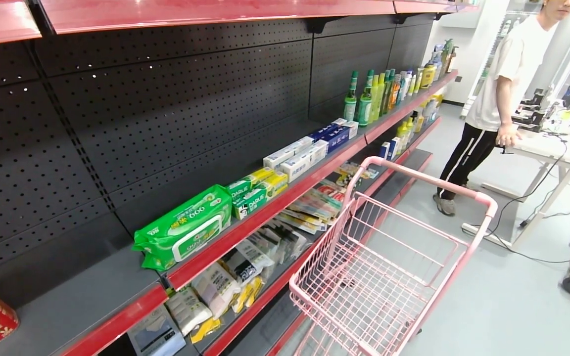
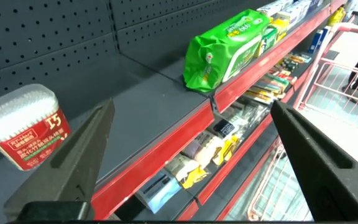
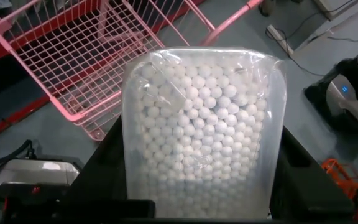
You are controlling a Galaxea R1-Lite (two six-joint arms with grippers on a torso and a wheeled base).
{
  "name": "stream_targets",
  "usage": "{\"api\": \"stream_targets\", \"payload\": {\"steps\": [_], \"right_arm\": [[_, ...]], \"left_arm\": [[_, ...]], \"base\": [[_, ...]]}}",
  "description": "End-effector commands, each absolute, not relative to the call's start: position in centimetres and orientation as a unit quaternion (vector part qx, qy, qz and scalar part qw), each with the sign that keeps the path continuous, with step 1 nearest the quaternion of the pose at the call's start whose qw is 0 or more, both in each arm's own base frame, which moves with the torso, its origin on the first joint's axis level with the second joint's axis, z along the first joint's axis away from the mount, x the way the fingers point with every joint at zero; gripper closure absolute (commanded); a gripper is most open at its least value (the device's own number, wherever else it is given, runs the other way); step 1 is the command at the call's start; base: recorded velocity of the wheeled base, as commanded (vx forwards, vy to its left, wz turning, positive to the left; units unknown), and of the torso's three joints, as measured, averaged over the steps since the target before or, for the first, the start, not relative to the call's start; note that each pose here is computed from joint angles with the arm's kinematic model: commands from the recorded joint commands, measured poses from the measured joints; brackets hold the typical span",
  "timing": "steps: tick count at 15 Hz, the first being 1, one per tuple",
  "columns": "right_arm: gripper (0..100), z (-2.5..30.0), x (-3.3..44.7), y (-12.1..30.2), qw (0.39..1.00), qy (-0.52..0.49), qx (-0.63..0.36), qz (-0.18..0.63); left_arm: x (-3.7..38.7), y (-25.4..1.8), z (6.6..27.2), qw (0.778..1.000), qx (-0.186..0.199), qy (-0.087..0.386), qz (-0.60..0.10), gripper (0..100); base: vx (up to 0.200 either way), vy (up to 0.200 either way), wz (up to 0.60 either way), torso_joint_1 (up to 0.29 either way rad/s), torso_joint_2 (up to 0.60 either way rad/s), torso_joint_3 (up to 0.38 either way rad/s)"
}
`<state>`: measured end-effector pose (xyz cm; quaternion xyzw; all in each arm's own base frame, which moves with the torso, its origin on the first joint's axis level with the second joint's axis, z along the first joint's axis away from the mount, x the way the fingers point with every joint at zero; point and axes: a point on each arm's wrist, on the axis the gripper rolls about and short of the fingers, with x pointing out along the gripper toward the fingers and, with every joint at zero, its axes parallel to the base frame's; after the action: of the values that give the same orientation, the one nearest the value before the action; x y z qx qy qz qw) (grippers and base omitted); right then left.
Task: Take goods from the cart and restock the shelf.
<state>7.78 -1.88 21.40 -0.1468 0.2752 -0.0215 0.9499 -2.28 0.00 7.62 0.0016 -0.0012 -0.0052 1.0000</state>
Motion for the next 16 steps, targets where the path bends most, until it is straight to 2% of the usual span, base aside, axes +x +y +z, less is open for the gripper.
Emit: {"api": "stream_targets", "payload": {"steps": [1,5,16], "right_arm": [[100,21.33,8.02,-1.92,0.948,0.279,-0.149,-0.018],[100,21.38,7.88,-1.93,0.946,0.277,-0.168,-0.016],[100,21.3,8.12,-1.98,0.943,0.283,-0.172,-0.019]], "left_arm": [[-2.28,0.0,7.63,1.0,0.002,-0.002,-0.005,0],[-2.28,0.0,7.63,1.0,0.002,-0.002,-0.005,0],[-2.27,0.0,7.58,1.0,0.002,-0.001,-0.005,0]], "base": [[0.0,0.0,0.0,0.08,-0.17,-0.095],[0.0,0.0,0.0,0.044,-0.09,-0.049],[0.0,0.0,0.6,0.004,0.0,0.001]]}}
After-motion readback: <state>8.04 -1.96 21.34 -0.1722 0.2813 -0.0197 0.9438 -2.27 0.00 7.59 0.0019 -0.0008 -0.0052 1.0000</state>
